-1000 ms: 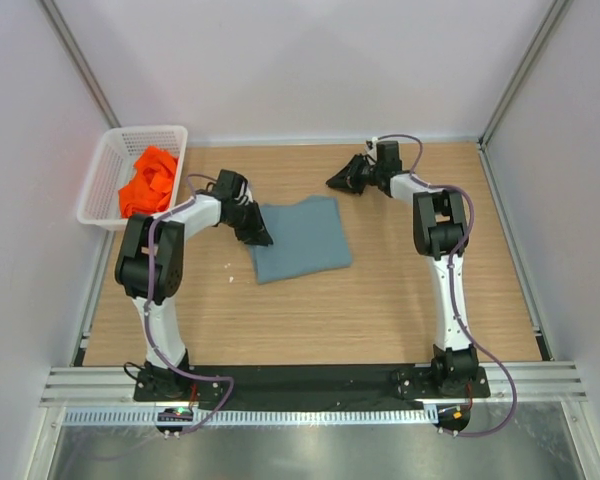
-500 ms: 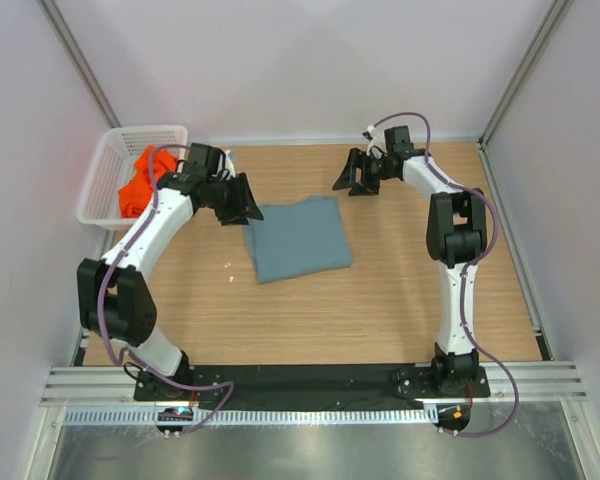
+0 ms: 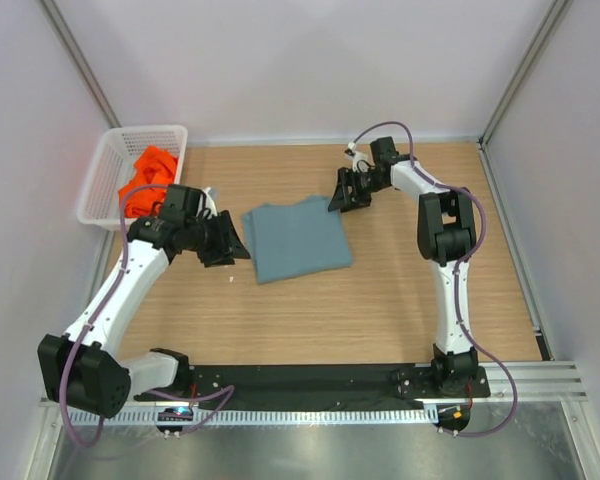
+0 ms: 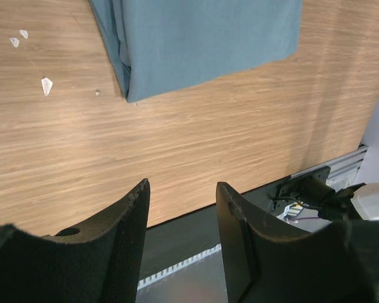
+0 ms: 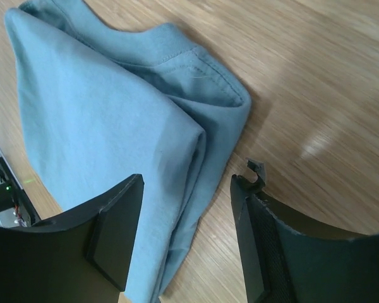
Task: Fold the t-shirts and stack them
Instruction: Fold the tshirt, then neatly place the folded tshirt to the corner
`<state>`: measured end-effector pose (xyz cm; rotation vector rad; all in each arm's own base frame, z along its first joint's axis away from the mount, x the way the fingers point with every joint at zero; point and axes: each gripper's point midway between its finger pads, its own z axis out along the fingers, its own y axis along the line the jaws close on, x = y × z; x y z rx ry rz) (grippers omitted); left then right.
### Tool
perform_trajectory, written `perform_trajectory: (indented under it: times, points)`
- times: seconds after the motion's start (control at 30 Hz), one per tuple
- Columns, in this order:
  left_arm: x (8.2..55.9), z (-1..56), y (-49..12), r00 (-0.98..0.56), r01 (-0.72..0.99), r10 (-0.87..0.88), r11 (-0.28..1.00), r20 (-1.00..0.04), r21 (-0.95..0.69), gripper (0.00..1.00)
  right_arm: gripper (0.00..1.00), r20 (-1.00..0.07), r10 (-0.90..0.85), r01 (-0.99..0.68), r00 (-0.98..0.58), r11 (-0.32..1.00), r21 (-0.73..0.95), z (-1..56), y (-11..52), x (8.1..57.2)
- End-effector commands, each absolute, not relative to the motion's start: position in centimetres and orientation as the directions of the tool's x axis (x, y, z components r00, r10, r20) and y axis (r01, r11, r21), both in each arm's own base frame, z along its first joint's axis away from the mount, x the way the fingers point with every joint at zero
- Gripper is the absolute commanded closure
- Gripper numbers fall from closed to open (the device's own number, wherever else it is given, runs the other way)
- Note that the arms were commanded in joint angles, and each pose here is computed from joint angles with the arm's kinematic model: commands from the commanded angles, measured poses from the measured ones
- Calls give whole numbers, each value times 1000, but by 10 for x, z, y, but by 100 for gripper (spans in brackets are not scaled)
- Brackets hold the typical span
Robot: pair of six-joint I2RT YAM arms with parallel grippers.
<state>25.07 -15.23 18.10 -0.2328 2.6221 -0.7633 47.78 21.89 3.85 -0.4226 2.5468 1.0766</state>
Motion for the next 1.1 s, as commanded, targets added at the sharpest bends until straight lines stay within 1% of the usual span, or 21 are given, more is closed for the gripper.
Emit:
perform_trajectory:
  times: [0.0, 0.07, 0.13, 0.17, 0.2, 0.27, 0.3, 0.33, 0.37, 0.4, 0.47, 0.53, 0.6, 0.63, 0.7, 0.73, 0.8, 0.83, 0.93, 1.07]
  points:
    - [242, 187, -151, -902, -56, -284, 825, -326, -562, 52, 37, -420, -199, -436, -886, 665, 606, 31, 227, 471]
    - [239, 189, -149, -898, -56, -287, 826, -333, -560, 52, 39, -410, -232, -452, -882, 665, 595, 22, 239, 464]
    - [234, 191, -148, -898, -54, -284, 829, -337, -556, 52, 44, -394, -255, -456, -883, 662, 594, 15, 250, 456]
    - [233, 190, -146, -897, -55, -284, 833, -340, -551, 52, 49, -381, -254, -446, -889, 672, 591, 10, 251, 455]
    - [231, 188, -145, -899, -60, -283, 835, -334, -547, 52, 60, -373, -256, -441, -892, 674, 592, 8, 253, 453]
    - [228, 188, -144, -897, -59, -285, 835, -338, -547, 52, 73, -347, -241, -411, -907, 692, 594, 7, 258, 449]
    - [227, 187, -144, -898, -59, -285, 834, -336, -548, 52, 86, -340, -230, -393, -912, 731, 558, 4, 252, 452]
    - [225, 187, -144, -897, -60, -286, 833, -337, -549, 52, 92, -325, -210, -365, -922, 752, 549, 4, 249, 450]
    - [224, 187, -144, -896, -60, -287, 833, -337, -550, 52, 96, -337, -192, -354, -922, 770, 530, 14, 246, 452]
    - [224, 185, -143, -896, -60, -288, 833, -337, -550, 52, 98, -355, -175, -338, -918, 815, 471, 17, 236, 458]
    - [222, 184, -144, -897, -60, -288, 831, -334, -554, 52, 98, -380, -148, -309, -913, 859, 408, 38, 223, 457]
    - [222, 183, -145, -899, -58, -286, 828, -332, -558, 52, 98, -401, -140, -270, -906, 918, 290, 47, 200, 461]
    - [222, 181, -145, -902, -57, -283, 827, -327, -559, 52, 98, -419, -170, -275, -892, 940, 203, 67, 183, 457]
    - [222, 180, -146, -903, -58, -283, 825, -323, -562, 52, 98, -427, -182, -250, -886, 962, 109, 71, 165, 462]
    - [220, 173, -146, -909, -68, -282, 827, -307, -558, 52, 99, -420, -226, -260, -879, 965, 22, 86, 146, 463]
    - [219, 171, -147, -911, -70, -282, 826, -302, -559, 53, 99, -439, -231, -229, -868, 972, -58, 97, 129, 473]
    - [216, 160, -145, -918, -84, -279, 831, -281, -549, 53, 99, -423, -261, -226, -868, 965, -132, 105, 104, 477]
    - [215, 156, -144, -921, -92, -278, 836, -274, -541, 53, 98, -439, -263, -212, -859, 964, -163, 114, 93, 484]
    - [214, 146, -144, -928, -104, -276, 838, -251, -535, 53, 99, -469, -263, -200, -843, 963, -181, 126, 59, 503]
    - [215, 139, -147, -938, -101, -259, 842, -233, -530, 53, 98, -476, -301, -211, -826, 949, -234, 138, 13, 527]
